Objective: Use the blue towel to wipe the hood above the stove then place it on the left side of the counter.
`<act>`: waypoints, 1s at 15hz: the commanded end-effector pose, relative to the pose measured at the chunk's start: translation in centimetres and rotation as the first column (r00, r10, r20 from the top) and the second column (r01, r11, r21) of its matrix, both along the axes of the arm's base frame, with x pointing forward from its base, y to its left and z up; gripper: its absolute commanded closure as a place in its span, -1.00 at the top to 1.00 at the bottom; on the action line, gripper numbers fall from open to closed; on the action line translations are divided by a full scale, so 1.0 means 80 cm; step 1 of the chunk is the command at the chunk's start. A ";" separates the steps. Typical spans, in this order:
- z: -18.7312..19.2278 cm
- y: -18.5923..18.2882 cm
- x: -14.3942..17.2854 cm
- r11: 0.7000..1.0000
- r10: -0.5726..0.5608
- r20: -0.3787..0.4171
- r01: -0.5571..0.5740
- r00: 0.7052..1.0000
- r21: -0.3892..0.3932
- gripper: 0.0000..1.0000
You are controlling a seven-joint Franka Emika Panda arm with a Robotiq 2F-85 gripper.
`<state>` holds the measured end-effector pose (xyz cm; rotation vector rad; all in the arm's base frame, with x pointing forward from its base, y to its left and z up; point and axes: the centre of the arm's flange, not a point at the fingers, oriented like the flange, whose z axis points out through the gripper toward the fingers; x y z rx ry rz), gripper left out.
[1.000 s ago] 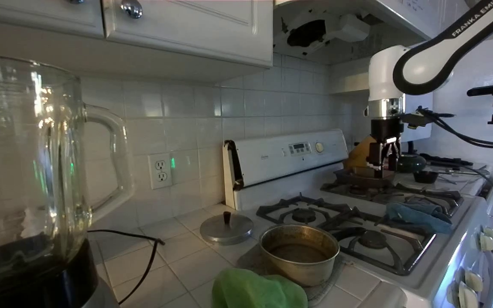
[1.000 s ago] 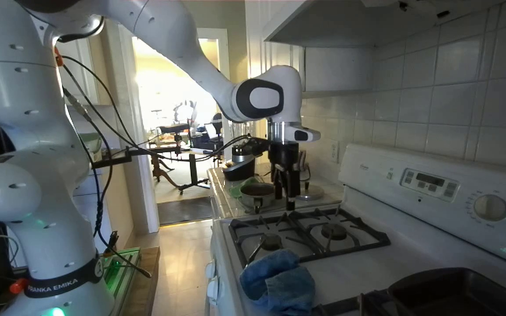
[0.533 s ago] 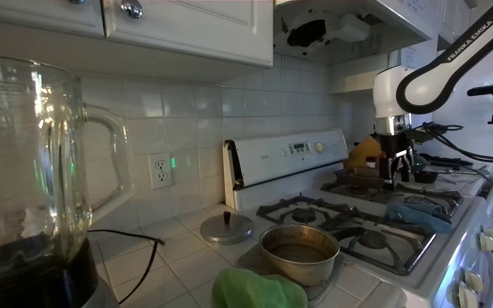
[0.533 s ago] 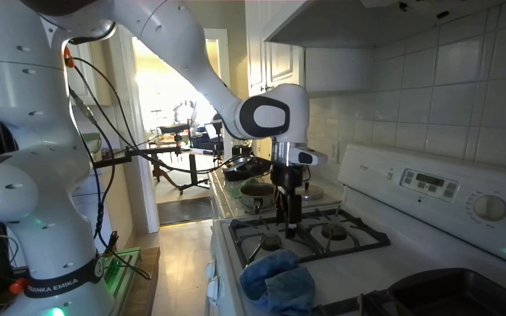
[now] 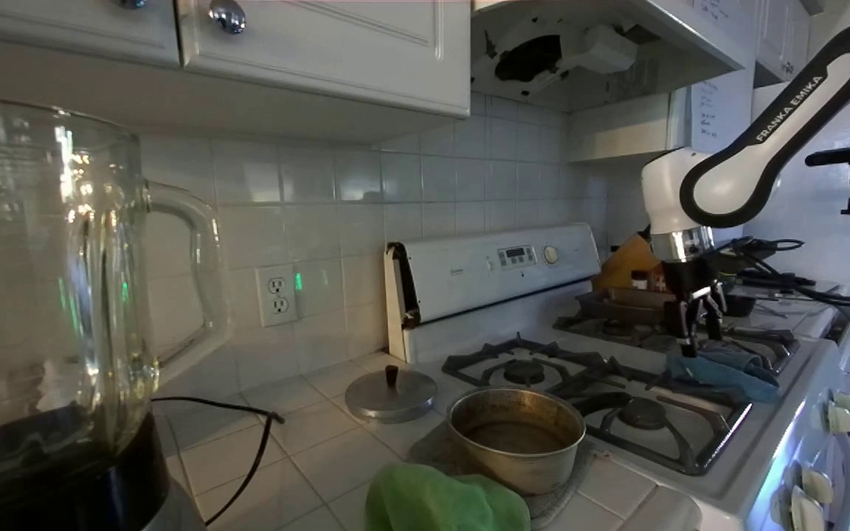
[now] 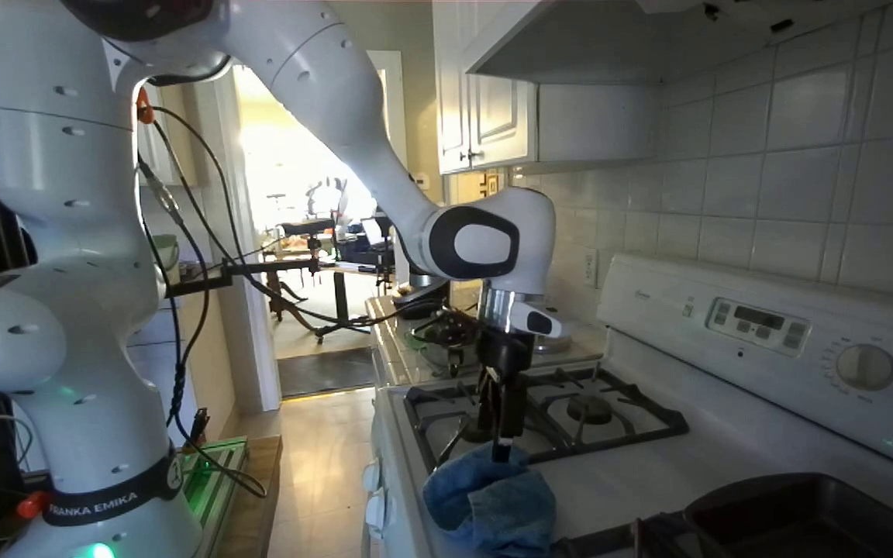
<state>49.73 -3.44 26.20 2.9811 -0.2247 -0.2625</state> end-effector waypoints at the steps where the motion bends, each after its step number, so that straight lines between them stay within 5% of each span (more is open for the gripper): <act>1: -0.027 -0.003 0.003 1.000 0.013 0.010 -0.012 1.000 -0.023 1.00; 9: -0.050 -0.018 0.013 0.994 0.019 0.091 -0.009 0.996 -0.108 1.00; 10: -0.052 -0.020 0.013 0.994 0.022 0.085 -0.013 0.996 -0.112 0.50; 12: -0.054 -0.021 0.013 0.995 0.016 0.069 -0.009 0.997 -0.100 0.36; 15: -0.055 -0.019 0.013 0.997 0.010 0.043 -0.006 0.999 -0.075 -0.11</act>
